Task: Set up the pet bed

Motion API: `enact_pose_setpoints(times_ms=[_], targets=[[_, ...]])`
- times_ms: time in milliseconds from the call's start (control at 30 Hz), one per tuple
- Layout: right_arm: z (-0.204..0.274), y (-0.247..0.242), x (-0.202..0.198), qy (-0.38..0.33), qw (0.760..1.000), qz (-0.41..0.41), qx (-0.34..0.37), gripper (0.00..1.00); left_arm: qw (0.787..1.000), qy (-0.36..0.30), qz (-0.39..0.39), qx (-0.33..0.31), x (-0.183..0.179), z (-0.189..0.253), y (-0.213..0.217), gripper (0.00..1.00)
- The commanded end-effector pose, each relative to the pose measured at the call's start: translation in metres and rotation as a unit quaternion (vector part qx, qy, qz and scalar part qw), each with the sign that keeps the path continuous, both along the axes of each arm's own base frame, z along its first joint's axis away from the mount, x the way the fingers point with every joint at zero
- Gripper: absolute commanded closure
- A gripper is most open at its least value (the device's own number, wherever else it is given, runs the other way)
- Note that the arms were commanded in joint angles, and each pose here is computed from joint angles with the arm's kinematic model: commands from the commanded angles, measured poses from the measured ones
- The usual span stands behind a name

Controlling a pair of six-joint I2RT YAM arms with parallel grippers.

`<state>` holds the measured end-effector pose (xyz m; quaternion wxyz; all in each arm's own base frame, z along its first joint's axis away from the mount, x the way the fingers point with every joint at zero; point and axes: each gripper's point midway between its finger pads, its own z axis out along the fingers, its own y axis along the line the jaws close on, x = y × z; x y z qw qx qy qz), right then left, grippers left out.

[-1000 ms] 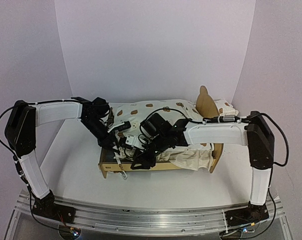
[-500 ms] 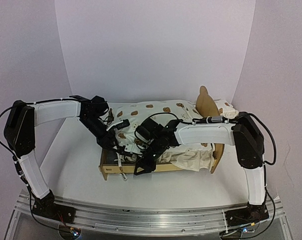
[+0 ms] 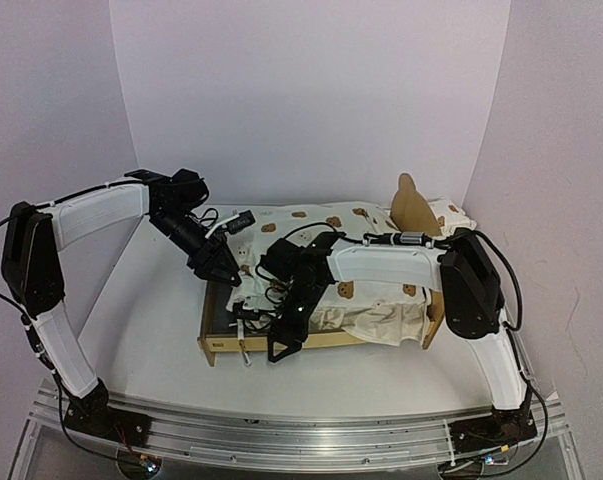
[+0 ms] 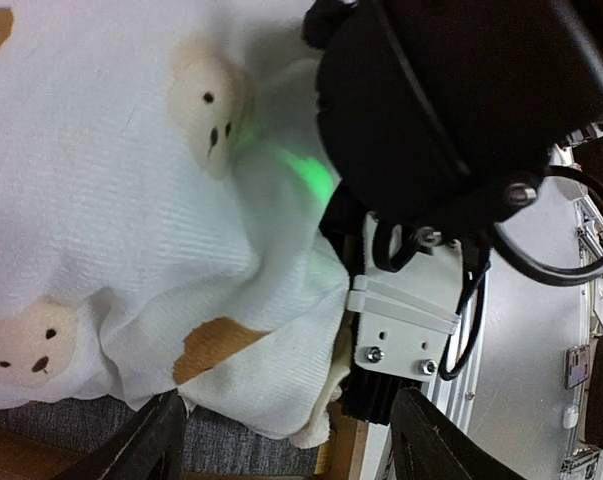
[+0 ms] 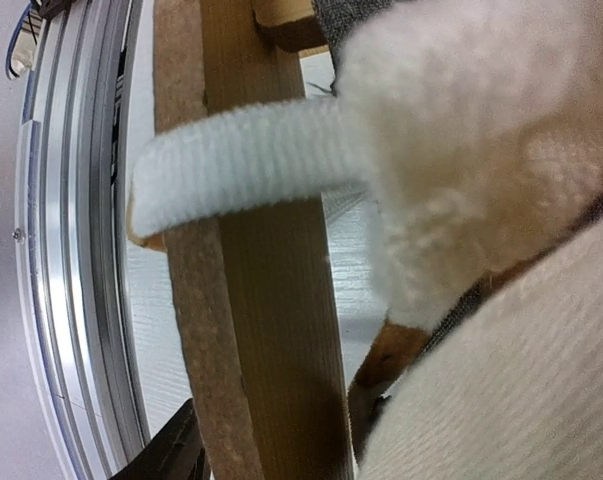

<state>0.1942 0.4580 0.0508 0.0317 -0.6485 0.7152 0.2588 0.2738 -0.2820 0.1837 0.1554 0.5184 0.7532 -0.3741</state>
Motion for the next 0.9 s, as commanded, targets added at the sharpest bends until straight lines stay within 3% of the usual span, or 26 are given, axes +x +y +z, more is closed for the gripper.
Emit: enact_pose_setpoints(times_ms=[0,200,467,567,700,867], targets=[[-0.039,-0.031,-0.011,0.005,0.995,-0.008,-0.098,0.35,0.998,-0.037,-0.009,-0.057,-0.010,0.043,-0.001,0.29],[0.081,-0.003,-0.002,-0.039,0.998,-0.031,0.035,0.19,0.995,-0.051,-0.013,-0.080,-0.014,0.056,-0.002,0.28],[0.144,-0.007,-0.007,-0.003,0.992,-0.084,0.098,0.15,0.996,-0.073,-0.006,-0.060,-0.007,0.048,-0.001,0.28],[0.142,-0.021,0.009,0.019,0.985,-0.150,0.079,0.24,0.996,-0.087,-0.005,-0.014,-0.010,0.026,0.001,0.30],[0.128,-0.031,0.021,0.045,0.972,-0.227,0.042,0.54,0.990,-0.128,-0.026,0.049,-0.026,-0.004,-0.007,0.30],[0.114,-0.034,0.022,0.072,0.962,-0.263,0.022,0.61,0.987,-0.140,-0.031,0.071,-0.029,-0.027,-0.012,0.30]])
